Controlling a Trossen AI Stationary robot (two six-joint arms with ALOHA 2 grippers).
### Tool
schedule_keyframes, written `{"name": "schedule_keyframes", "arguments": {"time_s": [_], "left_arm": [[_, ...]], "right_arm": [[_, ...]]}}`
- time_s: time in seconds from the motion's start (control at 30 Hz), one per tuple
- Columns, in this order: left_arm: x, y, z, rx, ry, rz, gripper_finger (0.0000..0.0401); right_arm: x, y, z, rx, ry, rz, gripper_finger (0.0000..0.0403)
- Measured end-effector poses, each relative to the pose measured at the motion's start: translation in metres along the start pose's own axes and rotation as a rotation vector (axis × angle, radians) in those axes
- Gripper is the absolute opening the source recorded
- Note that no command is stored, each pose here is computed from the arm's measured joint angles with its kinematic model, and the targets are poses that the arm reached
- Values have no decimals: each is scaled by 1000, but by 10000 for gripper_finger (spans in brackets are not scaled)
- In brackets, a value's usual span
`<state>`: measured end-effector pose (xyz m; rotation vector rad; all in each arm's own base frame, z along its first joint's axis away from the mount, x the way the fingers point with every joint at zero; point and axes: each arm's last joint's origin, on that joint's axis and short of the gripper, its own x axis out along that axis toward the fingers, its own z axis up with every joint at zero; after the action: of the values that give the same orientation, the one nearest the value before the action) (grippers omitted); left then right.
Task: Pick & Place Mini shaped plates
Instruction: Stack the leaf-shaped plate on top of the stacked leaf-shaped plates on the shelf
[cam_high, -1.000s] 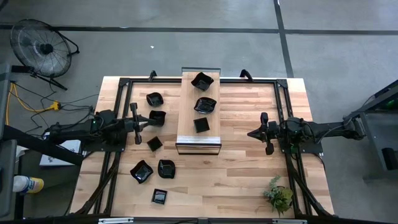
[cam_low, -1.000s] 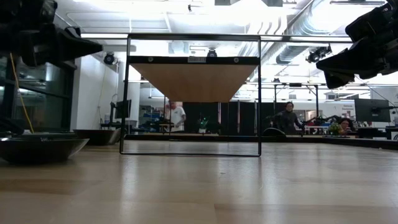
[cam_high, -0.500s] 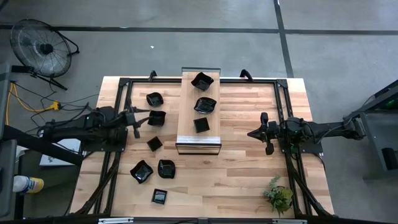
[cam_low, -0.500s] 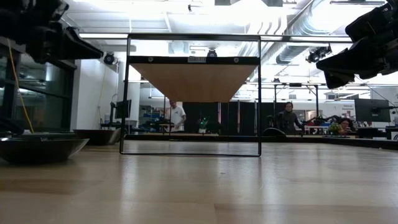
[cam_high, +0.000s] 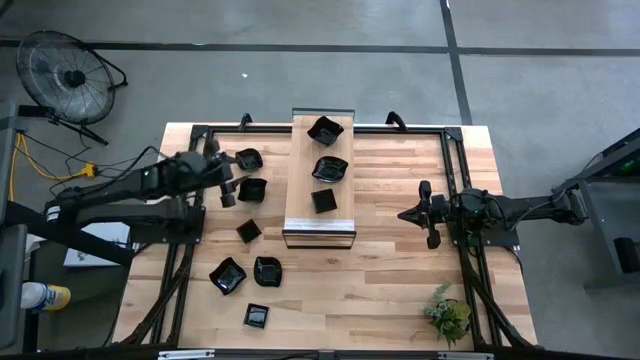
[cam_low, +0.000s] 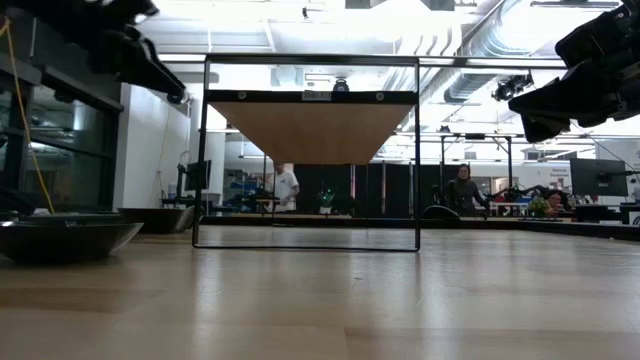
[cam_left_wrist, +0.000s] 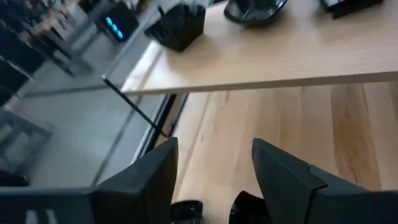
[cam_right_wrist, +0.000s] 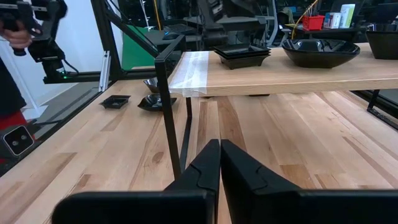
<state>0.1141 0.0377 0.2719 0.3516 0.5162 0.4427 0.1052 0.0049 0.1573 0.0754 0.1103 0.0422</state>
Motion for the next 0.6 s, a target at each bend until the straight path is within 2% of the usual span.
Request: {"name": "schedule_keyframes", "arguments": {"time_s": [0.27, 0.47, 0.6], "left_arm": [[33, 27, 17, -76, 133, -89, 197], [56, 53, 25, -140, 324, -110, 197], [69, 71, 22, -278, 482, -78, 197]], "right_arm": [[0, 0, 0, 0, 0, 0, 5], [0, 0, 0, 0, 0, 0, 8], [0, 0, 0, 0, 0, 0, 5]]}}
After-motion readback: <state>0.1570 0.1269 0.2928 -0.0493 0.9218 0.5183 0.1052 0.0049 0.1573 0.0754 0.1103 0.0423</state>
